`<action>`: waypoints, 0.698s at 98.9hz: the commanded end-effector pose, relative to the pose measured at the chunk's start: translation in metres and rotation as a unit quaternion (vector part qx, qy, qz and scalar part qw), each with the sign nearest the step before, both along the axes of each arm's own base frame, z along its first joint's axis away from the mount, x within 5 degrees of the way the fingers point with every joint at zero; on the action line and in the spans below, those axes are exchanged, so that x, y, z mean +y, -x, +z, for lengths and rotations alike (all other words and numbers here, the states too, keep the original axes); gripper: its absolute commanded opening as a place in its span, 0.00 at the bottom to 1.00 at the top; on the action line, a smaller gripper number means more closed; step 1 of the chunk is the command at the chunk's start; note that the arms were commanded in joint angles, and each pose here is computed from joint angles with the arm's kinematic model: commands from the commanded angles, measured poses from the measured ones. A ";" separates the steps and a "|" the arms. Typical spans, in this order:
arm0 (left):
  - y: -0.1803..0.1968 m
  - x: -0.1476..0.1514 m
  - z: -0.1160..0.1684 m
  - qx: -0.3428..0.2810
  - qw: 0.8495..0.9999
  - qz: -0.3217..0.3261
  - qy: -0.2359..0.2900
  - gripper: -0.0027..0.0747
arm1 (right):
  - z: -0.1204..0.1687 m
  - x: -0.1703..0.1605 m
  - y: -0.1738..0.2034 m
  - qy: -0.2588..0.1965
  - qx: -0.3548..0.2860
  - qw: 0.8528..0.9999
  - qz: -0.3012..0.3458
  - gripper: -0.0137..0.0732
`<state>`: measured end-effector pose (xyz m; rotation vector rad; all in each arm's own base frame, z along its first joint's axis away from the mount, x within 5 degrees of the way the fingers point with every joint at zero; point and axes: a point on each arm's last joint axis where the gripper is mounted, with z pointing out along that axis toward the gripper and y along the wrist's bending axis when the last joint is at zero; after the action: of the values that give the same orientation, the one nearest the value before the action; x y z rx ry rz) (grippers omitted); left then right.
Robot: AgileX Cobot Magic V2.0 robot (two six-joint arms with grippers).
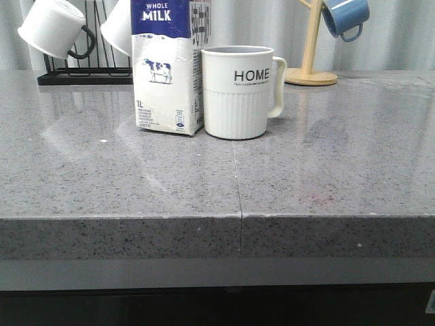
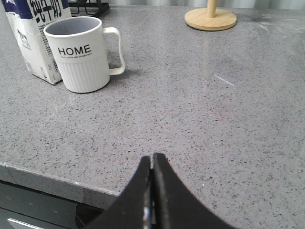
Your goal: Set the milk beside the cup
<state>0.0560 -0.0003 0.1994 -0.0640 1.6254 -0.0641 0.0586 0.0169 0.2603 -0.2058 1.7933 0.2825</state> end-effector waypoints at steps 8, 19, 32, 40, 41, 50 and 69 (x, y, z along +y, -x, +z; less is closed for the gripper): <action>0.000 0.000 -0.004 -0.040 0.999 -0.002 0.011 0.01 | 0.016 0.001 -0.001 -0.013 -0.047 0.999 0.006 0.09; 0.000 0.000 -0.004 -0.040 0.999 -0.002 0.011 0.01 | 0.016 0.001 -0.001 -0.013 -0.047 0.999 0.006 0.09; 0.000 0.000 -0.004 -0.040 0.999 -0.002 0.011 0.01 | 0.016 0.001 -0.001 -0.013 -0.047 0.999 0.006 0.09; 0.000 0.000 -0.004 -0.040 0.999 -0.002 0.011 0.01 | 0.015 0.001 -0.001 -0.013 -0.046 0.999 0.006 0.09; 0.000 0.000 -0.004 -0.040 0.999 -0.002 0.011 0.01 | 0.015 0.001 -0.001 -0.013 -0.046 0.999 0.006 0.09; 0.000 0.000 -0.004 -0.040 0.999 -0.002 0.011 0.01 | 0.011 0.002 -0.003 -0.014 -0.051 0.999 0.004 0.09; 0.000 0.000 -0.004 -0.040 0.999 -0.002 0.011 0.01 | -0.007 -0.003 -0.010 -0.035 -0.088 0.994 -0.057 0.09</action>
<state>0.0560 -0.0004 0.1994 -0.0659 1.6249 -0.0695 0.0642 0.0153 0.2454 -0.1378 1.7591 0.2493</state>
